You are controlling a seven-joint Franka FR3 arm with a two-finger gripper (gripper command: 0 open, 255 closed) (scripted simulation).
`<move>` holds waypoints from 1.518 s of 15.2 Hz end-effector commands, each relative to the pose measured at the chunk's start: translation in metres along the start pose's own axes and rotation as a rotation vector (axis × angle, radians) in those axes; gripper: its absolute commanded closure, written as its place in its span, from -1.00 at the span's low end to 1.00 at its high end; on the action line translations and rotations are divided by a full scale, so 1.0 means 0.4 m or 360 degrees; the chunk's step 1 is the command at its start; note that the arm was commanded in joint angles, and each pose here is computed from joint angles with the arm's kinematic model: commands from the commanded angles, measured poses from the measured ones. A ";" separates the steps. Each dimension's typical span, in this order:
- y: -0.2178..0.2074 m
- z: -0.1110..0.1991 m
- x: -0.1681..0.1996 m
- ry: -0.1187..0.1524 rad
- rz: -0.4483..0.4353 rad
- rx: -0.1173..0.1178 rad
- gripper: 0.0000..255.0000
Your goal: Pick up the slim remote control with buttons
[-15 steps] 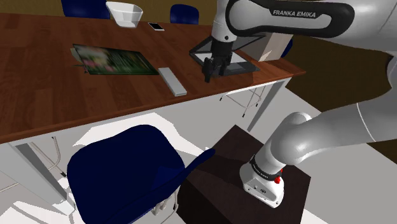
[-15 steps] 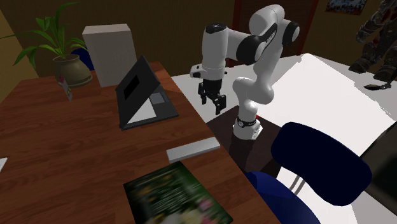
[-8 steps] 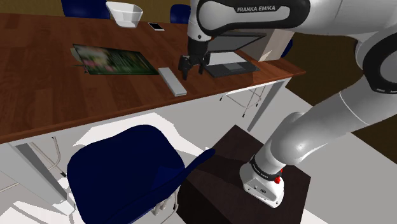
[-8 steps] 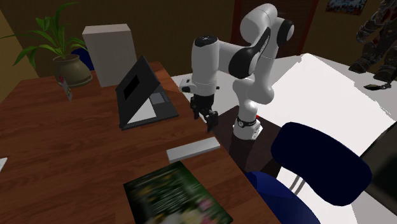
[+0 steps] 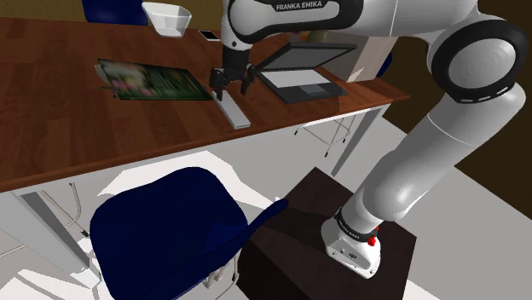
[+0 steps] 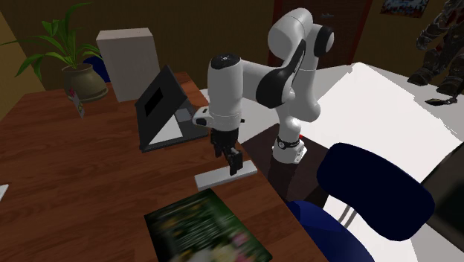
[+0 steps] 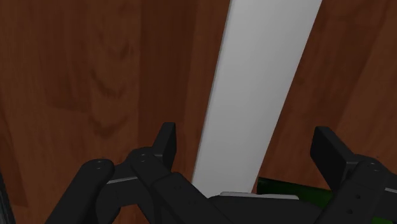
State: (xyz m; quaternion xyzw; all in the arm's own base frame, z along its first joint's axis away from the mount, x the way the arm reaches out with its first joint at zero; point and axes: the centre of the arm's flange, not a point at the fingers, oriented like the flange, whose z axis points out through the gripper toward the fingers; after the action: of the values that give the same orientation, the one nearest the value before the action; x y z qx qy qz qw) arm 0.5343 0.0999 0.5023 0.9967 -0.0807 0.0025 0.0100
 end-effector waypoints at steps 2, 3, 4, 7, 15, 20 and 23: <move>-0.004 0.038 0.010 0.0003 0.0005 0.0002 -1.00; -0.005 0.051 0.010 0.0003 0.0005 0.0002 -1.00; -0.005 0.064 0.010 0.0003 0.0005 0.0002 -1.00; -0.006 0.098 0.010 0.0003 0.0005 0.0002 -1.00; -0.005 0.099 0.011 0.0003 0.0005 0.0002 1.00; -0.005 0.072 0.010 0.0003 0.0005 0.0002 1.00; -0.004 0.032 0.010 0.0003 0.0005 0.0002 1.00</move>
State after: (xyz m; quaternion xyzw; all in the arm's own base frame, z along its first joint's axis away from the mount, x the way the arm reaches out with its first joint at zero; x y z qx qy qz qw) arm 0.5398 0.1007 0.4833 0.9965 -0.0827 0.0031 0.0095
